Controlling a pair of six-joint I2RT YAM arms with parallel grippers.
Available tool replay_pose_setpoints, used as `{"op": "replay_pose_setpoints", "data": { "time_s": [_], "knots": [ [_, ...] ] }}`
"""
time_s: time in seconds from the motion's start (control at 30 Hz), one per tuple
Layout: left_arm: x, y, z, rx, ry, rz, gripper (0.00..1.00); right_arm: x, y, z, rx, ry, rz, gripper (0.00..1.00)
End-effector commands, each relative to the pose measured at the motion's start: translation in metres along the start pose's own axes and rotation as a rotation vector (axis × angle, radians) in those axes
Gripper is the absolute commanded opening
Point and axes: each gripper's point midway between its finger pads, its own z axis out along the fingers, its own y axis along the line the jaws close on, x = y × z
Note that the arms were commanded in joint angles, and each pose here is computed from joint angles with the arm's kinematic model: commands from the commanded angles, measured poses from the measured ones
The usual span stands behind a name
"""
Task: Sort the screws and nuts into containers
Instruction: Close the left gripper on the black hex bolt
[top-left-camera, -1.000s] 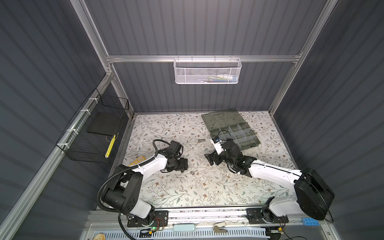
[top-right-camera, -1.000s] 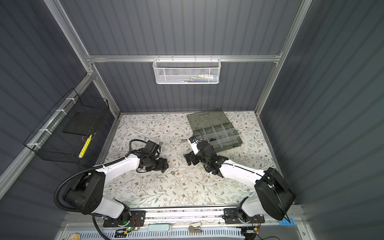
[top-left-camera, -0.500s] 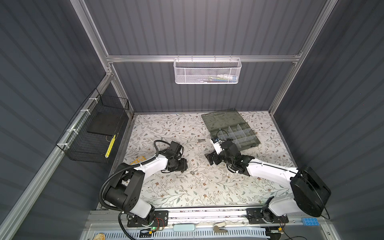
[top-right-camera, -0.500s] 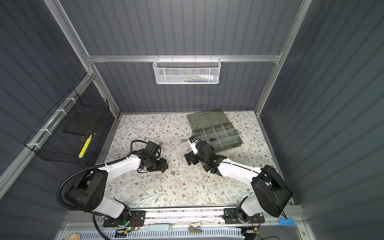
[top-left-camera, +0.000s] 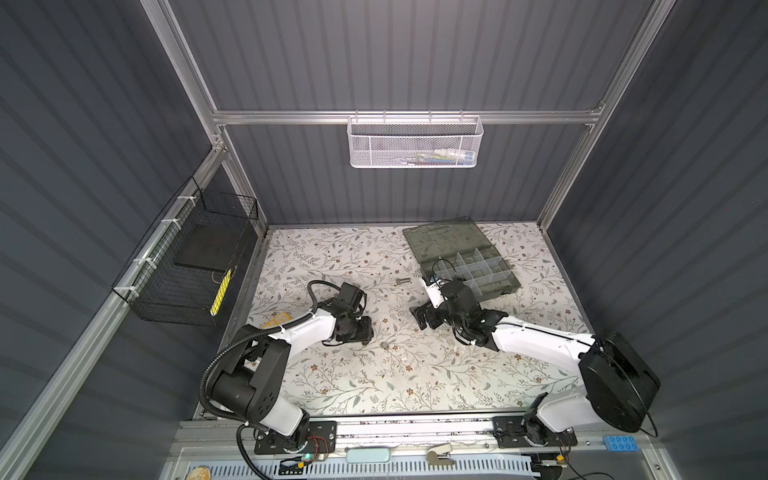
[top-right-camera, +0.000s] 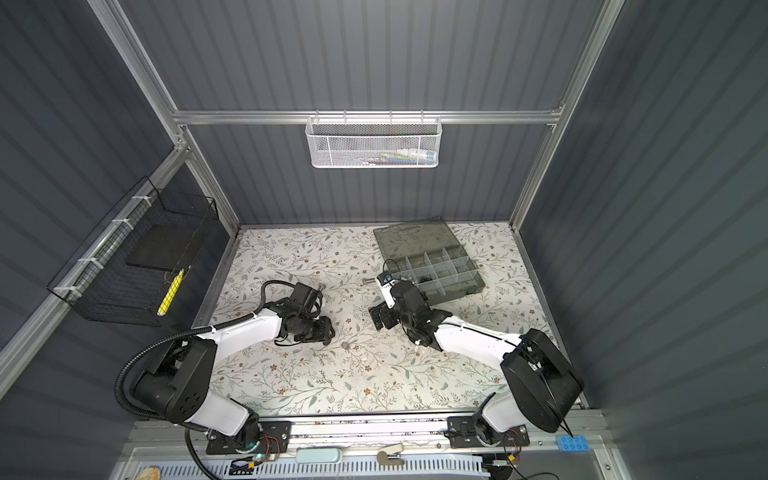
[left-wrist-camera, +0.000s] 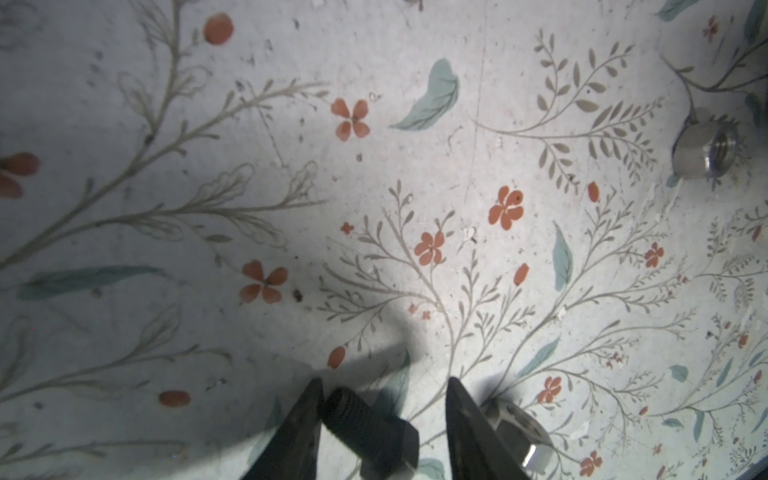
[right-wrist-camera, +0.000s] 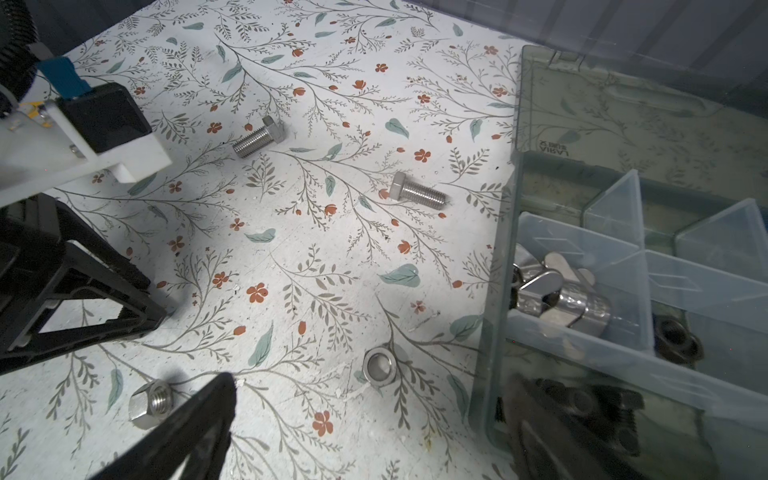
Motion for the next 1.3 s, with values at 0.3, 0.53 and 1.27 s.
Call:
{"op": "replay_pose_setpoints", "data": {
  "time_s": [0.3,0.53,1.27],
  "knots": [
    [0.025,0.019,-0.003,-0.075,0.063,-0.050,0.44,-0.008,0.000,0.002,0.011,-0.007,0.005,0.99],
    [0.022,0.020,0.003,-0.089,0.066,-0.065,0.34,-0.008,0.000,0.002,0.010,-0.007,0.005,0.99],
    [0.022,0.024,0.007,-0.114,0.078,-0.078,0.23,-0.010,0.000,0.001,0.013,-0.012,0.006,0.99]
  ]
}}
